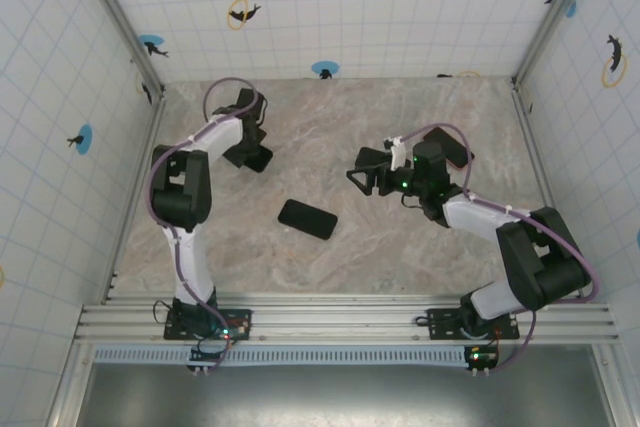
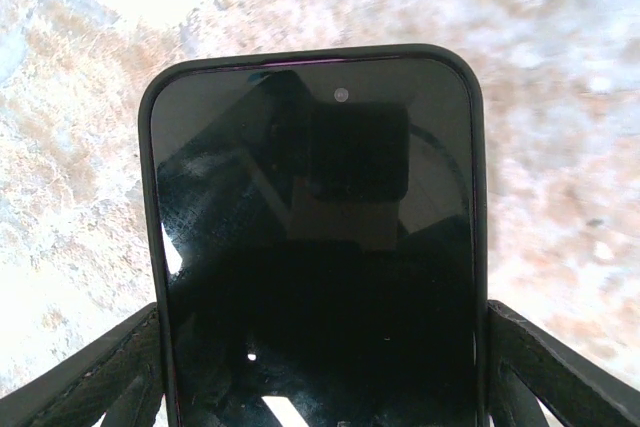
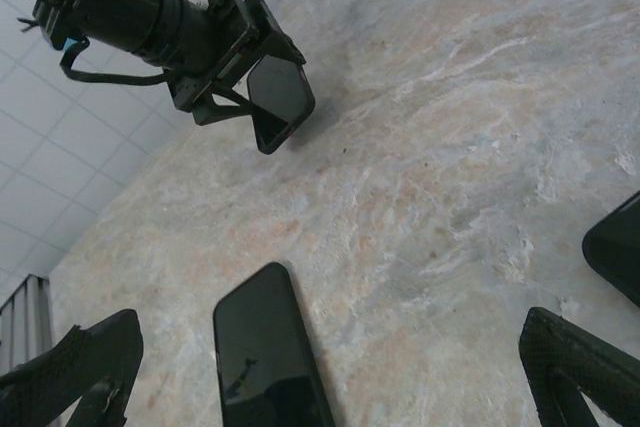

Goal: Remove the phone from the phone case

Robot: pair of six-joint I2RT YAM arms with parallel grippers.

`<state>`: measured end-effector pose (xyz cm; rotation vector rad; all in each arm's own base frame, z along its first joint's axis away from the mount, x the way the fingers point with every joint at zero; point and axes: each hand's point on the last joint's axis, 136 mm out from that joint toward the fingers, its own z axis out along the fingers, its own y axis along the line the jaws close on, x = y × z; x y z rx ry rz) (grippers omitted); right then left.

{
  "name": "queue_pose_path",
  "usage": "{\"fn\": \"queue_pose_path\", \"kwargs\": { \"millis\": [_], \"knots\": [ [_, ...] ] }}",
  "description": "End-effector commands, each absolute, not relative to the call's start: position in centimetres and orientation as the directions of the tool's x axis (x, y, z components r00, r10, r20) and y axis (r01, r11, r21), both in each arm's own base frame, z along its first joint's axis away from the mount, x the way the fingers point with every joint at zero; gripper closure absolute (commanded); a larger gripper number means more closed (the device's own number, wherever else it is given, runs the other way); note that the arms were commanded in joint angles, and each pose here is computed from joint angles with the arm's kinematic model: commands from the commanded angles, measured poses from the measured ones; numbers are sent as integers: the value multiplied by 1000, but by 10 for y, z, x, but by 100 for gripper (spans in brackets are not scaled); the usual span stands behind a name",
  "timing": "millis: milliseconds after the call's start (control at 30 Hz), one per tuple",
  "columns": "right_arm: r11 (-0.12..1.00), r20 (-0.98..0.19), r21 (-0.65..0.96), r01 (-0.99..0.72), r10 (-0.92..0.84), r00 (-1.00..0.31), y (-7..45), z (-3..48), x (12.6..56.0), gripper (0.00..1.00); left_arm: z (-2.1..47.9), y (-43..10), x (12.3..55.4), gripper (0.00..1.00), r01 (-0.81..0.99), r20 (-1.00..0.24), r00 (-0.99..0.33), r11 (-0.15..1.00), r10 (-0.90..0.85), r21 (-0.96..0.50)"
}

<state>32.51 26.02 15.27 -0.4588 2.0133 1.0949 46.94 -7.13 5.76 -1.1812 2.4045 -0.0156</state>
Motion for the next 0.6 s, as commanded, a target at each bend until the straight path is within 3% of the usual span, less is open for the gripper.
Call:
{"fn": "queue_pose_path", "kwargs": {
  "millis": [0,300,567],
  "knots": [
    [512,-776,579,-634,107,-622,271,164,322,1,95,-92,474,45,-659,-428,-554,690,-714,-299],
    [463,-684,697,-548,198,-703,302,166,333,1,152,-152,459,45,-394,-510,-616,796,-600,-460],
    [397,-668,726,-562,210,-714,336,173,332,6,172,-199,430,45,-207,-521,-675,811,-523,-547]
  ]
}}
